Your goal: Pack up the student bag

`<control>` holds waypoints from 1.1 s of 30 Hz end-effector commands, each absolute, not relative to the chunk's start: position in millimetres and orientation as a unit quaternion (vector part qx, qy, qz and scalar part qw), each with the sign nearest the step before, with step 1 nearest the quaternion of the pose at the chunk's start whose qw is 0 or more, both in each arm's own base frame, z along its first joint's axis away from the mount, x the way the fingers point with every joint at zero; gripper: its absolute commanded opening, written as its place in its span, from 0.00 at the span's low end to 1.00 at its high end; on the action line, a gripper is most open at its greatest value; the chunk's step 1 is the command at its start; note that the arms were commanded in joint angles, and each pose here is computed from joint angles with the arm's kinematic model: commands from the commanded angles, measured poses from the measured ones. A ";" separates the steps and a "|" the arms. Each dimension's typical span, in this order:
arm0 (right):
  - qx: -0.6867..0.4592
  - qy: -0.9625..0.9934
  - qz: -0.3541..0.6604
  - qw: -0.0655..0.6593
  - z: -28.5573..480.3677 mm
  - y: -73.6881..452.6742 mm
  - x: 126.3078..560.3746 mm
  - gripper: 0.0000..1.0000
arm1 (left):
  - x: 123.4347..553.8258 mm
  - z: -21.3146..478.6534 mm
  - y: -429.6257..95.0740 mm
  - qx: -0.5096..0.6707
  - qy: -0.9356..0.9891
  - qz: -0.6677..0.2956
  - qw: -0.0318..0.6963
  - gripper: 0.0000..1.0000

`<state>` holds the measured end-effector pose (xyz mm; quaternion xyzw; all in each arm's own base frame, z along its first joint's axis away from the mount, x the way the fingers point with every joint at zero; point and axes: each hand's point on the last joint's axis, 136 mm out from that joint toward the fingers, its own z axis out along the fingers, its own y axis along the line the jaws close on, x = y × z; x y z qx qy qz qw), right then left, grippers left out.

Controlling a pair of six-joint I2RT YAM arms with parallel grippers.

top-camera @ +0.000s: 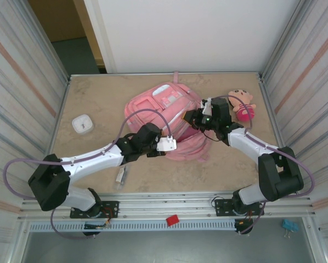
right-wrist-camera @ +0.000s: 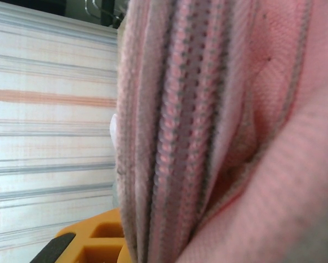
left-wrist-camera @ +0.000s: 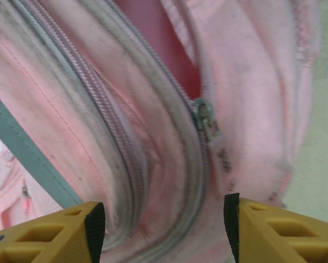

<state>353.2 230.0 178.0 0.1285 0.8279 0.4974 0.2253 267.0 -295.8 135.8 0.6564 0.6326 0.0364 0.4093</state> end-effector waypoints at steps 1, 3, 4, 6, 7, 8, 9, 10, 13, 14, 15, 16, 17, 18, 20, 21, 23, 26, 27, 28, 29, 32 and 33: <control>0.082 0.809 0.523 0.255 216.0 235.6 353.4 0.11 | 283.8 125.5 -293.5 0.657 0.621 0.079 0.420 0.61; 0.080 0.809 0.524 0.255 216.3 236.0 353.3 0.11 | 287.6 114.5 -292.1 0.664 0.619 0.089 0.410 0.62; 0.080 0.809 0.524 0.254 215.9 235.9 352.7 0.11 | 289.2 110.6 -292.2 0.666 0.618 0.092 0.407 0.62; 0.079 0.810 0.522 0.256 214.6 235.3 353.1 0.11 | 290.8 104.1 -292.9 0.672 0.618 0.097 0.397 0.58; 0.079 0.811 0.521 0.255 213.3 234.9 353.0 0.11 | 291.1 102.3 -293.4 0.674 0.618 0.097 0.393 0.57; 0.080 0.811 0.521 0.254 211.5 233.9 353.6 0.11 | 291.3 100.6 -293.5 0.676 0.618 0.098 0.389 0.54; 0.081 0.812 0.520 0.253 210.1 233.3 353.7 0.11 | 291.6 101.0 -294.0 0.676 0.618 0.098 0.388 0.50; 0.081 0.812 0.520 0.253 209.0 232.6 354.0 0.11 | 290.7 102.5 -294.4 0.676 0.619 0.095 0.388 0.46; 0.085 0.814 0.516 0.251 203.4 229.5 356.2 0.11 | 275.5 110.6 -297.6 0.681 0.628 0.050 0.373 0.22; 0.088 0.815 0.514 0.251 200.4 228.1 357.9 0.11 | 265.9 113.7 -299.7 0.685 0.631 0.024 0.364 0.15; 0.089 0.816 0.513 0.250 197.7 227.0 359.1 0.11 | 256.2 116.8 -301.2 0.688 0.633 0.002 0.355 0.10; 0.092 0.817 0.511 0.250 193.8 225.3 361.8 0.12 | 246.4 120.1 -302.8 0.687 0.638 -0.021 0.347 0.05; 0.094 0.818 0.509 0.250 189.3 224.1 364.7 0.12 | 240.2 123.7 -302.8 0.680 0.647 -0.035 0.342 0.00; 0.095 0.819 0.508 0.250 186.2 223.4 367.1 0.12 | 235.4 126.4 -302.8 0.674 0.655 -0.047 0.338 0.00; 0.100 0.818 0.510 0.248 178.7 222.7 372.4 0.15 | 224.3 133.3 -306.0 0.656 0.670 -0.085 0.336 0.00; 0.102 0.815 0.512 0.250 177.5 222.6 374.4 0.19 | 221.3 136.9 -307.9 0.650 0.673 -0.099 0.339 0.00; 0.107 0.812 0.516 0.251 176.3 222.6 375.4 0.33 | 221.5 144.2 -312.9 0.628 0.681 -0.121 0.357 0.00; 0.110 0.822 0.496 0.256 178.4 215.0 370.3 0.45 | 236.0 153.1 -316.8 0.586 0.706 -0.129 0.377 0.00; 0.112 0.830 0.480 0.261 179.5 209.9 367.8 0.48 | 240.2 155.1 -317.3 0.574 0.715 -0.134 0.375 0.00; 0.113 0.841 0.459 0.264 180.3 203.7 362.8 0.51 | 243.6 157.4 -318.6 0.561 0.725 -0.144 0.373 0.00; 0.114 0.852 0.435 0.268 180.9 196.2 357.4 0.52 | 246.5 159.2 -320.1 0.553 0.730 -0.154 0.371 0.00; 0.112 0.877 0.369 0.286 189.6 174.5 340.7 0.55 | 253.2 169.5 -324.4 0.528 0.739 -0.187 0.374 0.00; 0.112 0.884 0.351 0.287 190.8 167.5 334.0 0.55 | 256.2 174.2 -325.4 0.516 0.744 -0.200 0.376 0.00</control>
